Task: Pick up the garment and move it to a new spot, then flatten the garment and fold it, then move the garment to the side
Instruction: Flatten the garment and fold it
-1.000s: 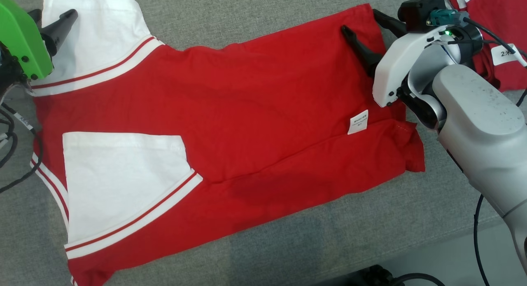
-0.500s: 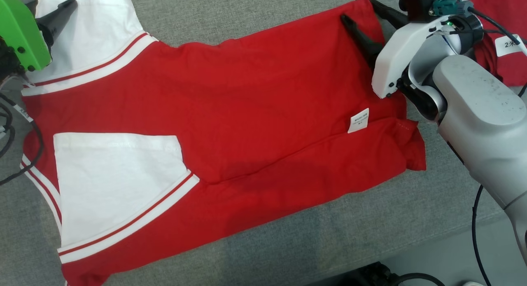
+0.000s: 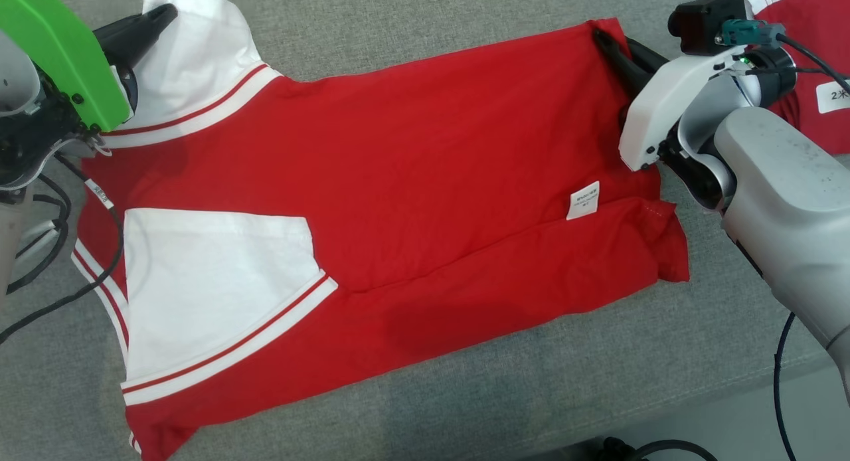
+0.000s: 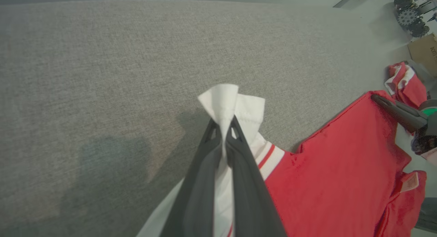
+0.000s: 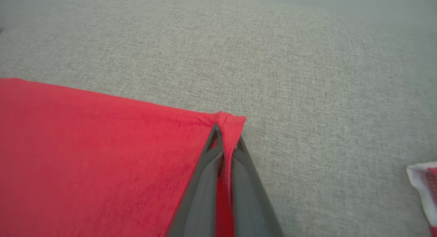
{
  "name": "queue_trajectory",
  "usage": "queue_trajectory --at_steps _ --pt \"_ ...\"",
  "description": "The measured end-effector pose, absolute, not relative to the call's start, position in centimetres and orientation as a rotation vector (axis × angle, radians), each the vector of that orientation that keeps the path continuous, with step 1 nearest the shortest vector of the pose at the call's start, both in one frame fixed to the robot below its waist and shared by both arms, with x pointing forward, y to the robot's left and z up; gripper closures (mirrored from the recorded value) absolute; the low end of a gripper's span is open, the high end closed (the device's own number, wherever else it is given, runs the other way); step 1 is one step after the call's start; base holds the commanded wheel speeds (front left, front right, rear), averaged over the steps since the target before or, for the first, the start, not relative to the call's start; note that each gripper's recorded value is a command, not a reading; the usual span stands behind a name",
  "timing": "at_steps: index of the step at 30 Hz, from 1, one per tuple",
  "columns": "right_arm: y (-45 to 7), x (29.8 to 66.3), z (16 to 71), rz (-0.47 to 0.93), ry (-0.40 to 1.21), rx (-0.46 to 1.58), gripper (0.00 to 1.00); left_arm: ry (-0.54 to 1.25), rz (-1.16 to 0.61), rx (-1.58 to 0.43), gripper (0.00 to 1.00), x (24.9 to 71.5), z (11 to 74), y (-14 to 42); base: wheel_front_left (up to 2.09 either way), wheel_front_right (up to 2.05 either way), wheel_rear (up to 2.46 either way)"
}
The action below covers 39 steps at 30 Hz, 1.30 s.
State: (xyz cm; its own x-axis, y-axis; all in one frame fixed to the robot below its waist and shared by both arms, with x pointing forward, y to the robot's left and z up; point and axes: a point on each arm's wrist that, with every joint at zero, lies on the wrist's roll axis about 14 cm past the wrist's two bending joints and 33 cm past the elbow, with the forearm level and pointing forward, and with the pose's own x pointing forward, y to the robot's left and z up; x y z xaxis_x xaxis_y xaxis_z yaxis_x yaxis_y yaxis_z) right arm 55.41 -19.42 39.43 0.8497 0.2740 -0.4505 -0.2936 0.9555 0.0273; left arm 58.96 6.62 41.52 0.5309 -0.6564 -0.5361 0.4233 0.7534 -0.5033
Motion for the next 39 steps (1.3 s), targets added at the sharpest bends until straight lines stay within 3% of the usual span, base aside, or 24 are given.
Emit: queue_trajectory --at_steps 19,39 --pt "-18.6 53.8 43.2 0.385 0.33 -0.108 1.0 0.576 -0.814 -0.434 1.0 52.1 51.1 6.2 0.0 0.0 0.0" --pt "-18.0 55.0 44.9 0.457 0.229 -0.244 1.0 0.475 -0.811 -0.463 1.0 46.1 53.3 7.9 0.0 0.0 0.0"
